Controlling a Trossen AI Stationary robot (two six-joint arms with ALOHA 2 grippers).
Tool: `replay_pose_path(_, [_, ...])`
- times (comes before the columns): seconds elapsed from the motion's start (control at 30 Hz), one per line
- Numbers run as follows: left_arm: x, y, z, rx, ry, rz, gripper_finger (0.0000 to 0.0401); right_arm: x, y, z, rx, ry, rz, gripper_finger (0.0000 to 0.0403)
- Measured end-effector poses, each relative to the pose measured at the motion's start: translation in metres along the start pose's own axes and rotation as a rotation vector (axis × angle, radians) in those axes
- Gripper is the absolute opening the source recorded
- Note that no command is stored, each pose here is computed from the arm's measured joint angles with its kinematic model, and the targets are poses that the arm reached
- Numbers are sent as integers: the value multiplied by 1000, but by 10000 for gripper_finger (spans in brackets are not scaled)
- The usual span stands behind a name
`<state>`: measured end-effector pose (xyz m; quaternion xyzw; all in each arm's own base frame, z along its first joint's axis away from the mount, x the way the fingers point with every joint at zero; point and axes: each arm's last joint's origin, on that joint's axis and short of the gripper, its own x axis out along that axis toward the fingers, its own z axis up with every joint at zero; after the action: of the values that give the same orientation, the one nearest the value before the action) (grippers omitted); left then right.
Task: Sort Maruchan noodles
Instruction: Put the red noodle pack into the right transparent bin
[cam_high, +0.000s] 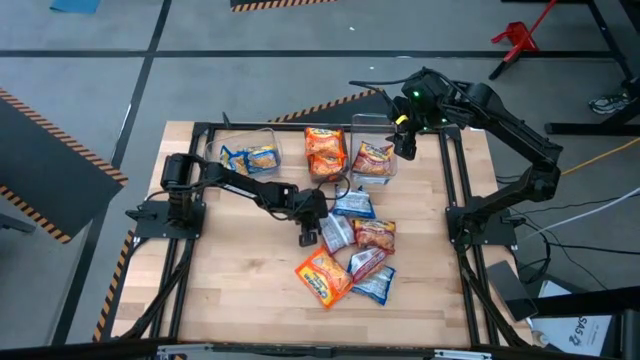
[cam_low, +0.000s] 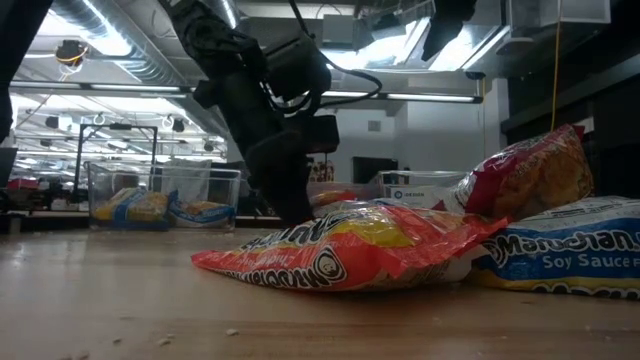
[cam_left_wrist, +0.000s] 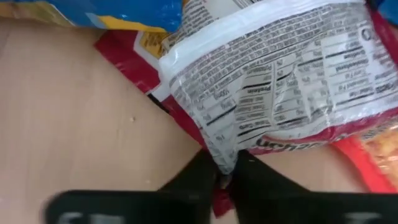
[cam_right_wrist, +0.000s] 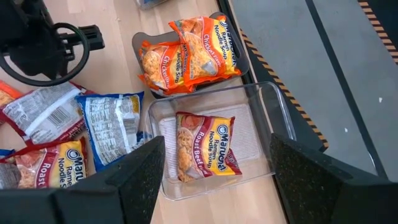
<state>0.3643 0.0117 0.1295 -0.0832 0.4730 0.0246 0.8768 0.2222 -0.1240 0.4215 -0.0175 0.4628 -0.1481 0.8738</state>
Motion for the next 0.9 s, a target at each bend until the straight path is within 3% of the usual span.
replay_pose_path(0.07, [0,0,0,-26,2,-14,10,0,0,0,-2,0,0,278])
replay_pose_path(0.23, [-8,-4,3,-117,-3,-59,2,0,0,0,-5,0,0,278])
replay_pose_path(0.57, [-80,-7,25,-377,-144,-132,1,0,0,0,-15,0,1,278])
replay_pose_path(0.9, [-136,33,42,-685,-367,-134,0,0,0,1,-7,-3,-11,278])
